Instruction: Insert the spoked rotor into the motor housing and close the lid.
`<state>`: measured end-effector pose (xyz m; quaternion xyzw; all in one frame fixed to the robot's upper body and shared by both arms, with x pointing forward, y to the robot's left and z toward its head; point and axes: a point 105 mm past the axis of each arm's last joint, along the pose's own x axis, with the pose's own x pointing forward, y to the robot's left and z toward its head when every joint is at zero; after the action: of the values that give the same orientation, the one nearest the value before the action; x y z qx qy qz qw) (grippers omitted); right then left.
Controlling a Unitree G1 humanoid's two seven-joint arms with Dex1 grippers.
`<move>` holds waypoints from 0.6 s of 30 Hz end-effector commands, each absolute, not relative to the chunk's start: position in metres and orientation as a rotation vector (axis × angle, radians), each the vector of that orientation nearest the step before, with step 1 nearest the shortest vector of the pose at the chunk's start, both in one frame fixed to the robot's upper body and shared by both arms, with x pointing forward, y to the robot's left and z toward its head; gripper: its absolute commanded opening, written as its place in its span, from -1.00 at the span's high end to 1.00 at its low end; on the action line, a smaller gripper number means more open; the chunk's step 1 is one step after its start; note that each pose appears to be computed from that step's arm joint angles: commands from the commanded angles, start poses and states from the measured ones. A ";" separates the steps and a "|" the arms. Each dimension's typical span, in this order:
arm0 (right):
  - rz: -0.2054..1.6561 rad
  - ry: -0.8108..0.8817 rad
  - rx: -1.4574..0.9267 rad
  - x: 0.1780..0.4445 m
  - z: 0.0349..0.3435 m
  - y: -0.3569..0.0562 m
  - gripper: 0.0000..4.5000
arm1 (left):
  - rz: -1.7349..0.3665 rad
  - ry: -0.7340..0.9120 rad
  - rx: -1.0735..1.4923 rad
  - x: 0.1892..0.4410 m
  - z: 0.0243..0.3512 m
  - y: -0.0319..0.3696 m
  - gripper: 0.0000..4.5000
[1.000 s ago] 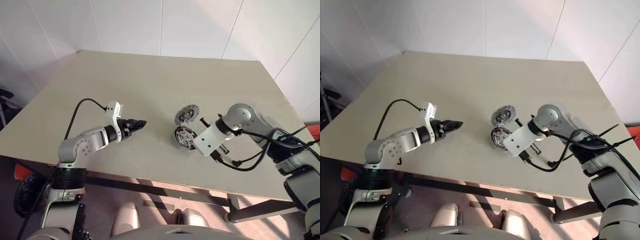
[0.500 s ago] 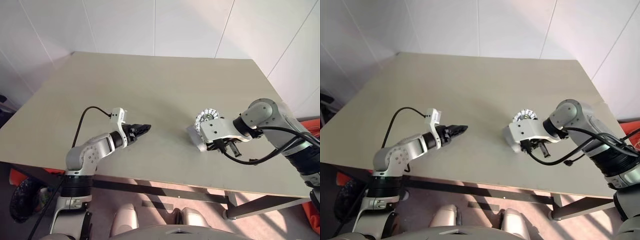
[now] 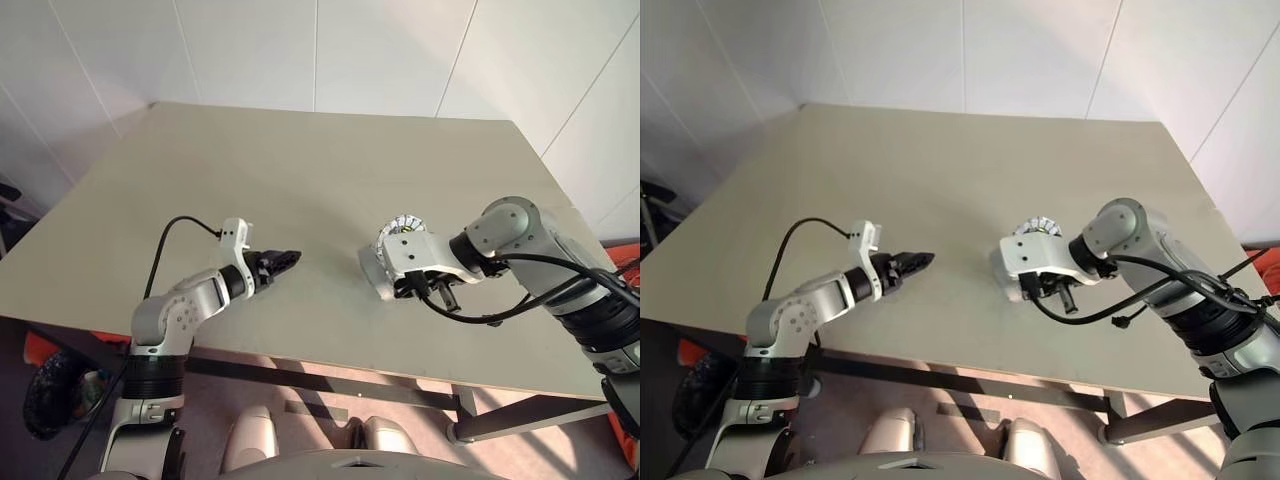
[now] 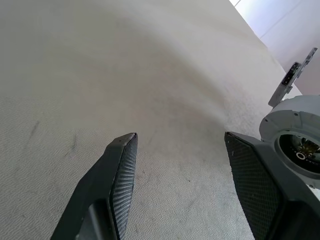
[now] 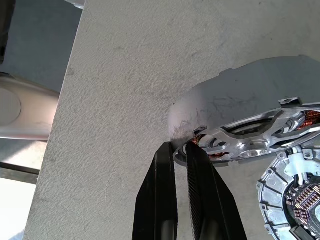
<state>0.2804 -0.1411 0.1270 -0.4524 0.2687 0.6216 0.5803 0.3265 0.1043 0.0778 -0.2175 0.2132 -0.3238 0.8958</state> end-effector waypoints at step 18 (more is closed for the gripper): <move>1.357 0.201 -1.731 0.327 0.137 -0.138 1.00 | -0.668 0.370 -0.440 0.330 0.096 0.109 -0.32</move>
<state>0.3213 -0.1399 0.1149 -0.6646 0.1241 0.5716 0.4650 0.3276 0.1072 0.0798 -0.2174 0.2091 -0.3174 0.8991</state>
